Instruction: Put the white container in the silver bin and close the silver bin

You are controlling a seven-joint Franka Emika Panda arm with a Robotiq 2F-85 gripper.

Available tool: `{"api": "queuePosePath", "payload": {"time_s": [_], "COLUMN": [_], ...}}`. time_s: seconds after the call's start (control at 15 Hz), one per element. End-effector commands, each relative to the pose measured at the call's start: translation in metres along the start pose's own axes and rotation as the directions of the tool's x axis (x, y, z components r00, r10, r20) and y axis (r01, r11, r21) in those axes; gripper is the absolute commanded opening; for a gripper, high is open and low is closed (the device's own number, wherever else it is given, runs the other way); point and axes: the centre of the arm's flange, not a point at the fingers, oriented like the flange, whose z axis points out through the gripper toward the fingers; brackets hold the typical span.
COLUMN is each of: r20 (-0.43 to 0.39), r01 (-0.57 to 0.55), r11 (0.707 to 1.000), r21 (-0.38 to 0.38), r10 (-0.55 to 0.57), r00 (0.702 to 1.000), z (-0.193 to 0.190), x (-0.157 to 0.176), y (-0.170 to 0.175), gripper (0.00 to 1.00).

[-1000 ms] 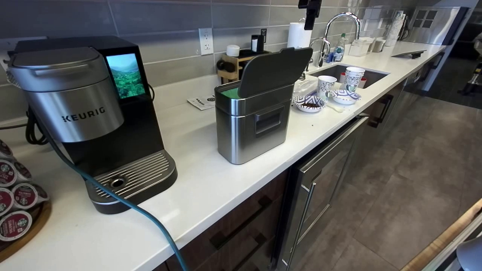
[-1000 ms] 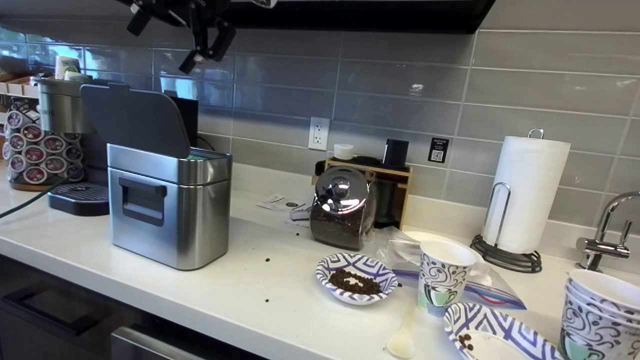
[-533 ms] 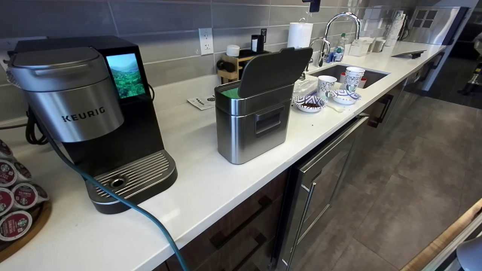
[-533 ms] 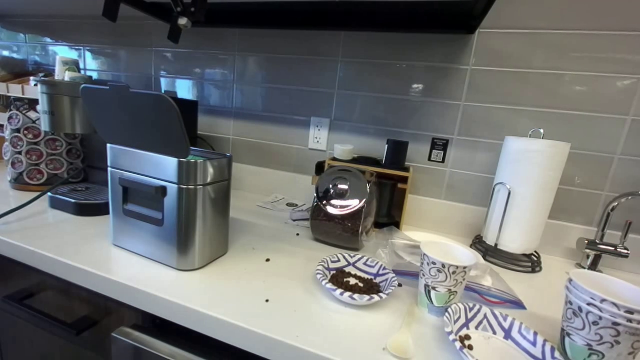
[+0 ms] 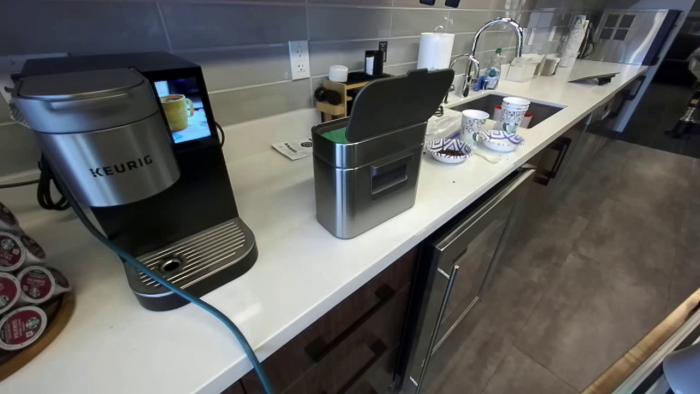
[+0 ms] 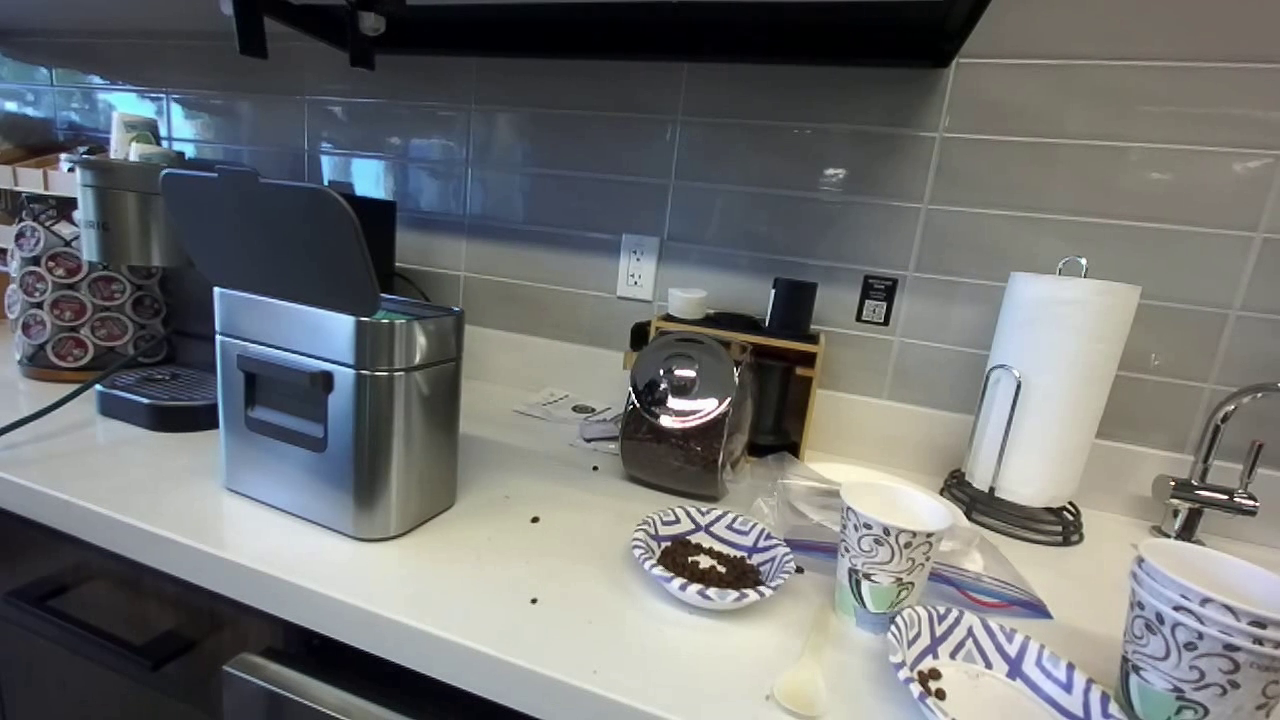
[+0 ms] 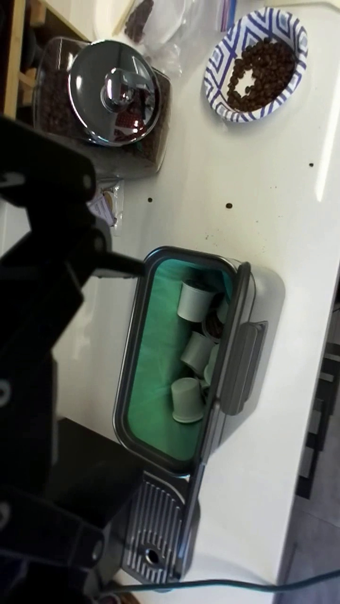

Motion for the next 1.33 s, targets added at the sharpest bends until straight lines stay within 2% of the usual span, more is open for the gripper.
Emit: {"api": "queuePosePath", "payload": {"time_s": [0.0, 0.2, 0.4, 0.73, 0.87, 1.27], "r20": [-0.062, -0.065, -0.021, 0.023, 0.005, 0.050], "r01": [-0.178, -0.236, -0.258, -0.184, -0.168, -0.115], "r11": [0.983, 0.969, 0.963, 0.981, 0.982, 0.991], "r21": [0.044, 0.070, 0.080, 0.066, 0.082, 0.071], "r10": [0.181, 0.241, 0.261, 0.183, 0.168, 0.112], "r00": [0.982, 0.968, 0.965, 0.983, 0.986, 0.992], "z": [0.011, 0.014, 0.020, 0.039, 0.047, 0.066], "x": [-0.050, -0.062, -0.069, -0.072, -0.080, -0.089], "y": [-0.002, 0.000, 0.010, 0.016, 0.014, 0.013], "gripper": [1.00, 1.00, 1.00, 1.00, 1.00, 1.00]}}
